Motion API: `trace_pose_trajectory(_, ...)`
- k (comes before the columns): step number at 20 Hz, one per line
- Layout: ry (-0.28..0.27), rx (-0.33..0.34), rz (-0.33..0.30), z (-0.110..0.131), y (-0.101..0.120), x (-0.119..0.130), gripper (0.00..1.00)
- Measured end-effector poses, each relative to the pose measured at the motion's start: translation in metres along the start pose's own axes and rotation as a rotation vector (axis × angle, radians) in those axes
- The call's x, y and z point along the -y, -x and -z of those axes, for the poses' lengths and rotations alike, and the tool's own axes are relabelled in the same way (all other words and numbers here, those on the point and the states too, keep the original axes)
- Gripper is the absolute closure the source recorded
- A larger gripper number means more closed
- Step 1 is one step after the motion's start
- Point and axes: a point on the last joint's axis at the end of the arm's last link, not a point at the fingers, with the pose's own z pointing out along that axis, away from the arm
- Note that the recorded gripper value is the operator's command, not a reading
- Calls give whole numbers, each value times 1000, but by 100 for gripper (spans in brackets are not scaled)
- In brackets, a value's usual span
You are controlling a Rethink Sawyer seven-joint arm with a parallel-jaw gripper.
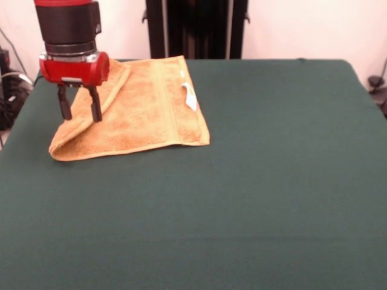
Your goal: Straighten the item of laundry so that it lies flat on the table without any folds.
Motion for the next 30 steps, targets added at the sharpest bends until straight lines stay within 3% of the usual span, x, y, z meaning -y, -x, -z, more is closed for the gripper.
trace_pose_trajectory(12, -14, 8, 32, -7, 0, 5, 0)
trace_pose_trajectory(30, 2, -3, 86, -48, -23, 6, 0)
